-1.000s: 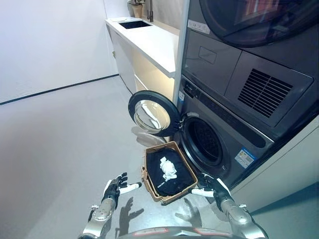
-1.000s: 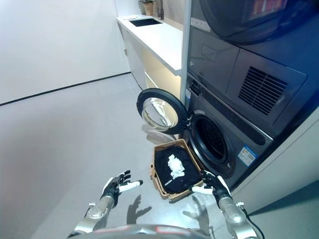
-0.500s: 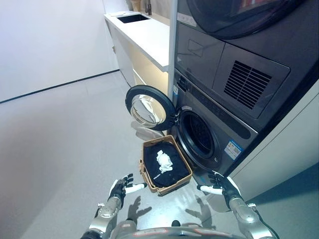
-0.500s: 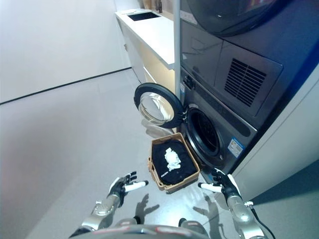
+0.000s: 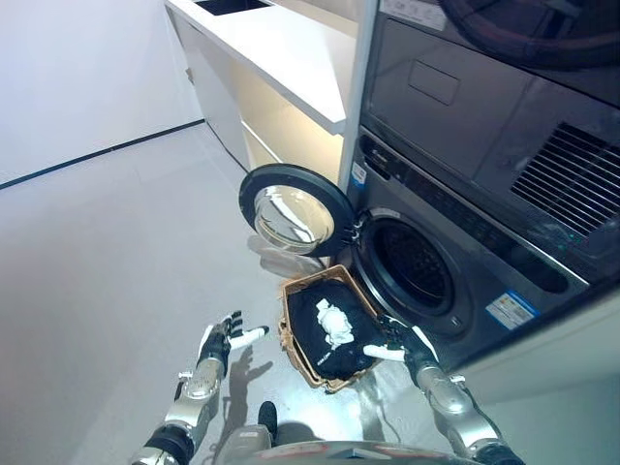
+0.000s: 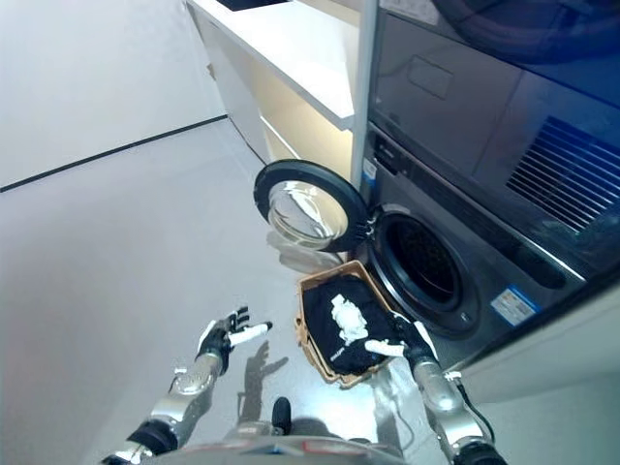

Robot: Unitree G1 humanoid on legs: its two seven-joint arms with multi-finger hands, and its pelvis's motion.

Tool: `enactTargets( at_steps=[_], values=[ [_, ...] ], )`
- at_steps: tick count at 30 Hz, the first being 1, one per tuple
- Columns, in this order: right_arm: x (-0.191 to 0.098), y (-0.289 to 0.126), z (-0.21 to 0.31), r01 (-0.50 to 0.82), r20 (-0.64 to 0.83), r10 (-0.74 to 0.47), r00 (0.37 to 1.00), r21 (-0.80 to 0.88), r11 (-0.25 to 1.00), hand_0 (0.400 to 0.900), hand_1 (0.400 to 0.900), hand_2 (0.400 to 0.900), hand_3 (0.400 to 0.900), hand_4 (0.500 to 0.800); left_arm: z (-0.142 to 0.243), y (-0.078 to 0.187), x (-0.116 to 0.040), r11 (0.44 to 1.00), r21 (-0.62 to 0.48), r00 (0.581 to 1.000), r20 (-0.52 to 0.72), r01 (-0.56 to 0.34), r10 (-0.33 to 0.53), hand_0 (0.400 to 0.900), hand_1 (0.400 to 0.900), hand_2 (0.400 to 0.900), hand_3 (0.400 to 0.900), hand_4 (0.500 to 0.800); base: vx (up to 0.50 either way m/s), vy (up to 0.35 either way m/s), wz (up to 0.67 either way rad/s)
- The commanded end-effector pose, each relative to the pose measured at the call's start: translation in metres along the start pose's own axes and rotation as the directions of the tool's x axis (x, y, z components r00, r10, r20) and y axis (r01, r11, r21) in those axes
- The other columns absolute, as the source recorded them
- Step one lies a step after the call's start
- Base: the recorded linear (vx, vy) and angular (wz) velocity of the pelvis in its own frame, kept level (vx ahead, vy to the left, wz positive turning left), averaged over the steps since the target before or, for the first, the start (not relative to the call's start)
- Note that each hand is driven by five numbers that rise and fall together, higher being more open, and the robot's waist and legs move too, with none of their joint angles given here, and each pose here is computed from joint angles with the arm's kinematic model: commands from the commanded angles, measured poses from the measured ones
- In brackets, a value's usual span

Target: Put the clothes in the basket into the washing machine.

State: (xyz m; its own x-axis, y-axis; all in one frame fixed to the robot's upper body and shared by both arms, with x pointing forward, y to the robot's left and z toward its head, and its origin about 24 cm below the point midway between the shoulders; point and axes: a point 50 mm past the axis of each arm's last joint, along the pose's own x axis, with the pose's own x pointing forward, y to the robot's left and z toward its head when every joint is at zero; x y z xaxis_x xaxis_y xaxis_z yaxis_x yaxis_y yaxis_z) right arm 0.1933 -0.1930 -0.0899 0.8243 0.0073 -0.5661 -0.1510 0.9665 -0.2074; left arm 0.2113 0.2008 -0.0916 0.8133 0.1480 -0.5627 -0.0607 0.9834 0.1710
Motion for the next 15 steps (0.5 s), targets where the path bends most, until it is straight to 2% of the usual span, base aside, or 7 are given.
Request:
enactTargets(
  at_steps=[1,6,10,15],
  values=[
    [0.010,-0.010,0.035,0.022,0.150,-0.018,0.989,-0.022,1.000,0.900,0.900,0.900,0.900,0.800,0.023,0.005,0.001,1.000,-0.019,0.991,0.130,-0.019,0.021,0.900,0.900,0.900,0.900,0.800,0.093,0.170,0.14],
    [0.015,-0.004,0.043,0.006,0.167,-0.003,0.986,-0.015,1.000,0.900,0.900,0.900,0.900,0.800,0.030,0.014,0.005,0.999,0.013,0.989,0.140,-0.042,0.040,0.900,0.900,0.900,0.900,0.800,0.121,0.257,0.21],
    [0.018,0.003,0.046,-0.014,0.166,0.017,0.986,-0.020,1.000,0.900,0.900,0.900,0.900,0.800,0.028,0.018,0.006,0.998,0.026,0.991,0.125,-0.050,0.046,0.900,0.900,0.900,0.900,0.800,0.115,0.248,-0.05],
    [0.020,-0.004,0.054,0.007,0.188,-0.006,0.982,-0.004,1.000,0.900,0.900,0.900,0.900,0.800,0.034,0.012,0.010,0.999,0.010,0.991,0.128,-0.044,0.043,0.900,0.900,0.900,0.900,0.800,0.142,0.069,0.06]
  ],
)
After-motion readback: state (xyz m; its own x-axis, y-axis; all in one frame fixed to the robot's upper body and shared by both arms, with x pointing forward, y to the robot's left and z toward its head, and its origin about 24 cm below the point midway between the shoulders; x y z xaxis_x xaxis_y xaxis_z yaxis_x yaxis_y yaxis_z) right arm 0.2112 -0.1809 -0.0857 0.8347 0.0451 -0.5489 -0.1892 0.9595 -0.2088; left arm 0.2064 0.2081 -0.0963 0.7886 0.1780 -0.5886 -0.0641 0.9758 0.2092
